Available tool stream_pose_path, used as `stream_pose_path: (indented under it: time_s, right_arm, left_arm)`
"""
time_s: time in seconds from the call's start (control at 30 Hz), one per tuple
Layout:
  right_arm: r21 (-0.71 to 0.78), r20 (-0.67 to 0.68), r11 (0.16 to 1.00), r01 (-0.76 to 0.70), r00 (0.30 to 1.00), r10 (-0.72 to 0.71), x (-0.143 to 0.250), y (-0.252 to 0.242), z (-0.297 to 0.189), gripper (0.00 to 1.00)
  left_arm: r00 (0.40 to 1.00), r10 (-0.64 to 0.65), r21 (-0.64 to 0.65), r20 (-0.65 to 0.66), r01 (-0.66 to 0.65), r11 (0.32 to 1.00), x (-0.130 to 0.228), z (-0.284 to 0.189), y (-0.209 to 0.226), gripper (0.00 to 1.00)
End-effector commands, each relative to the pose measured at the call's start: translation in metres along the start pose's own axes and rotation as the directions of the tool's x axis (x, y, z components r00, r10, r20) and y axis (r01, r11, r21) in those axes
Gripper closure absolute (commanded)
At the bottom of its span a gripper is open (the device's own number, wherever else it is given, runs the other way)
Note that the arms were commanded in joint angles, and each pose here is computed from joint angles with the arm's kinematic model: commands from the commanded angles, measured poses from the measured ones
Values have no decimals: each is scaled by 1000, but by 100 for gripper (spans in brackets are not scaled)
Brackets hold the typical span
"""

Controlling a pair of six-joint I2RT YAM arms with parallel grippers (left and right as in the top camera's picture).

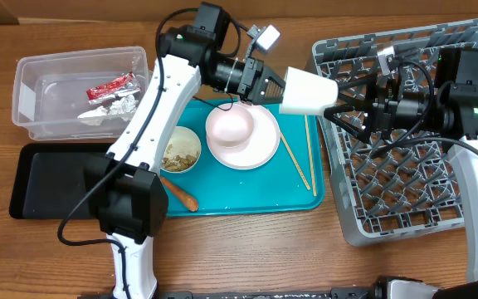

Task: Sort waste into correct bins and load items into the dishwasher
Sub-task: 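Hand the white cup from the left gripper to the right gripper, then place the white cup upside down in the dish rack with the right gripper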

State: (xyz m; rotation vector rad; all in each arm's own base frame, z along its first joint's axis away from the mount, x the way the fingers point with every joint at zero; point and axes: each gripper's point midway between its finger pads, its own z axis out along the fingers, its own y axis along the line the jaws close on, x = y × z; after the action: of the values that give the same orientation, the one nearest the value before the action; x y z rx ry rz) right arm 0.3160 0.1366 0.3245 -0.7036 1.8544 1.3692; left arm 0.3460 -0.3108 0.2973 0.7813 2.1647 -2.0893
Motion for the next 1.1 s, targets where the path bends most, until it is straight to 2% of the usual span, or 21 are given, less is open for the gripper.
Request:
stream_pose_path:
  time_s: [0.0, 0.27, 0.57, 0.8, 0.93, 1.07]
  right_arm:
    - [-28, 6, 999, 35, 999, -35, -6, 7, 2, 0]
    - [-78, -19, 995, 63, 998, -65, -3, 19, 17, 1]
    - [-83, -16, 992, 93, 995, -95, -5, 20, 20, 7]
    - [-80, -16, 992, 96, 995, -98, -5, 19, 20, 15]
    - [-75, -14, 991, 110, 994, -111, -7, 18, 20, 24]
    - [-75, -12, 991, 115, 993, -116, -7, 18, 20, 27]
  left_arm:
    - [999, 50, 51, -11, -50, 997, 1, 7, -21, 96]
    - [999, 50, 56, -22, -48, 997, 2, 12, -22, 96]
    - [999, 47, 56, -22, -46, 997, 2, 12, -22, 96]
    - [999, 47, 55, -22, -46, 997, 2, 12, -22, 96]
    - [999, 47, 56, -22, -46, 997, 2, 12, -22, 96]
    - [999, 47, 55, -22, -46, 997, 2, 12, -22, 96]
